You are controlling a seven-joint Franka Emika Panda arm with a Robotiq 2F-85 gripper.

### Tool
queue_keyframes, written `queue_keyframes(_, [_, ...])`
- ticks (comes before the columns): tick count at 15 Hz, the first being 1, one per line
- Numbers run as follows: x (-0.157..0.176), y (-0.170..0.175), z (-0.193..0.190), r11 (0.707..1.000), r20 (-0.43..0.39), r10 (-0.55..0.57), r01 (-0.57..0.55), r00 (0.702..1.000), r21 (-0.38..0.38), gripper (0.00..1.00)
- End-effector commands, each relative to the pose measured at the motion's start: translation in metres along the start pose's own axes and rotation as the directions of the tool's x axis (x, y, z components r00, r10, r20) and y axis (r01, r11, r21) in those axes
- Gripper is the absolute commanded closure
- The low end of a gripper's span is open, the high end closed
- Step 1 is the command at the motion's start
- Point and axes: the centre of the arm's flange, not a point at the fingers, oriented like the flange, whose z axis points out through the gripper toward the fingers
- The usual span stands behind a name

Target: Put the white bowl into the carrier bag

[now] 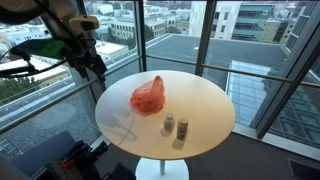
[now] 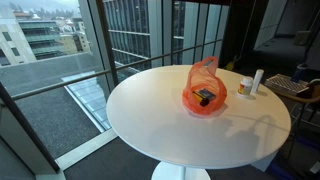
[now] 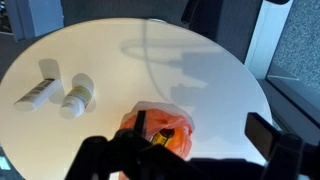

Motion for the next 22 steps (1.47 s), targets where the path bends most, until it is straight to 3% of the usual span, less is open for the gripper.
queue_keyframes(1, [-0.001,0.0,0.003,1.0,0.008,0.0,0.0,1.0,0.001,0.0])
queue_keyframes(10, [0.004,0.0,0.004,1.0,0.019,0.004,-0.004,1.0,0.003,0.0])
queue_keyframes(17, [0.063,-0.001,-0.015,0.998,0.055,0.056,-0.056,0.997,0.006,0.0])
queue_keyframes(22, [0.112,0.015,-0.014,0.977,0.105,0.208,-0.203,0.972,-0.058,0.0])
